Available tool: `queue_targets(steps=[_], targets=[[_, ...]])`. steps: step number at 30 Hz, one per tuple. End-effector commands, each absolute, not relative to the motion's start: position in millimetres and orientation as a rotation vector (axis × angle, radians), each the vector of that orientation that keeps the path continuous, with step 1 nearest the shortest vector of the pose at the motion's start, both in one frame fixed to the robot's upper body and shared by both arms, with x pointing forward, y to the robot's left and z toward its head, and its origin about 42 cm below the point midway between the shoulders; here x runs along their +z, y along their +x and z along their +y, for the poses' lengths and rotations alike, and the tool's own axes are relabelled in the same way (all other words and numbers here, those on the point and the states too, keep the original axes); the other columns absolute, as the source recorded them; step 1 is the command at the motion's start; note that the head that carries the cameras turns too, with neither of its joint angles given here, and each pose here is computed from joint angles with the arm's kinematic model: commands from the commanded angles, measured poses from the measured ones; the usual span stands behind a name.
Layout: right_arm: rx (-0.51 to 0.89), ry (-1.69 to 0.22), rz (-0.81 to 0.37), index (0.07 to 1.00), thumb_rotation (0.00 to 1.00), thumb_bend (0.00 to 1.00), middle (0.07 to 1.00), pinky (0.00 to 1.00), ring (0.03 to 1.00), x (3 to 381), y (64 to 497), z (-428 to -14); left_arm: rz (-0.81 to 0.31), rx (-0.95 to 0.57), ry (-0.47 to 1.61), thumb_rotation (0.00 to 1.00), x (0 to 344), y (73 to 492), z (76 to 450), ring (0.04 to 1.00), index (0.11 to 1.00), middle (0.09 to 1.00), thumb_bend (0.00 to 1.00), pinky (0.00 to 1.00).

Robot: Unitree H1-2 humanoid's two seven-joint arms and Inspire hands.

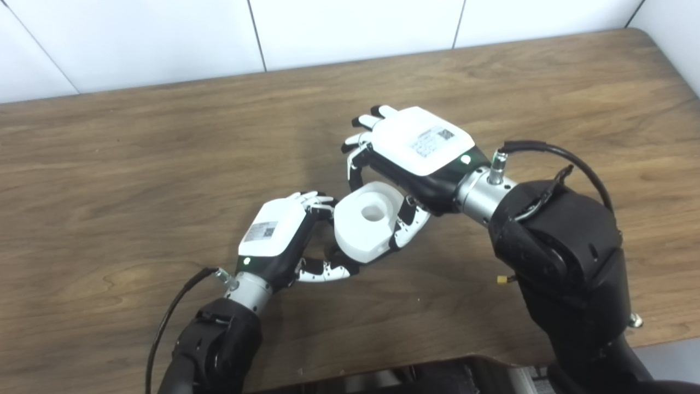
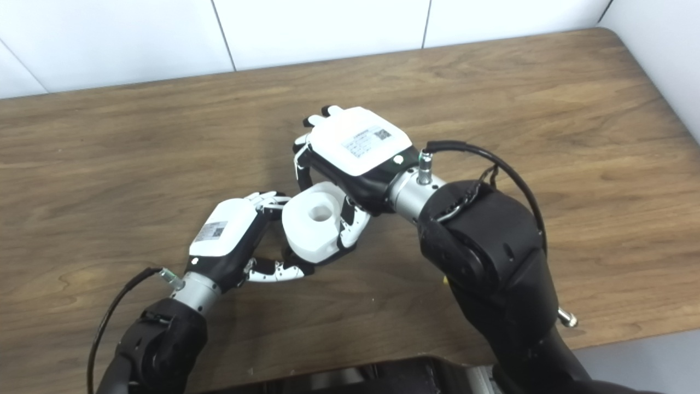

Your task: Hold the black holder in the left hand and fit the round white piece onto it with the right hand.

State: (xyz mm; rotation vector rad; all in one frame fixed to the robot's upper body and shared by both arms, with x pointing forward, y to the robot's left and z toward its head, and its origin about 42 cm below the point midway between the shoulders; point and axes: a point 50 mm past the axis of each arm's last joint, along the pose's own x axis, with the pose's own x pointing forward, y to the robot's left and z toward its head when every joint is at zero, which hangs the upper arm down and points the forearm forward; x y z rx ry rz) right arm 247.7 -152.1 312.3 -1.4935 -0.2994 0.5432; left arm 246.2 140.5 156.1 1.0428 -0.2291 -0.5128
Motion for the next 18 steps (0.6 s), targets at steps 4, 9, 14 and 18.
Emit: queue_targets(steps=[4,9,14,18], targets=[[0.562,-1.53,-0.308,0.485,0.14,0.52,0.843,1.0,0.95,316,246,-151,-0.285,-0.496,1.041,0.06,167,250,137,0.882,0.487,0.808,0.52,0.9],[0.569,-1.527,-0.305,0.484,0.15,0.52,0.845,1.0,0.946,313,245,-149,-0.283,-0.497,1.041,0.06,167,250,137,0.883,0.487,0.809,0.52,0.9],[0.58,-1.528,-0.305,0.484,0.15,0.52,0.841,0.99,0.943,310,243,-147,-0.282,-0.498,1.037,0.06,167,250,137,0.885,0.487,0.809,0.52,0.9],[0.587,-1.53,-0.302,0.484,0.15,0.52,0.836,0.98,0.936,307,242,-146,-0.282,-0.498,1.038,0.06,167,250,137,0.886,0.487,0.81,0.52,0.9]])
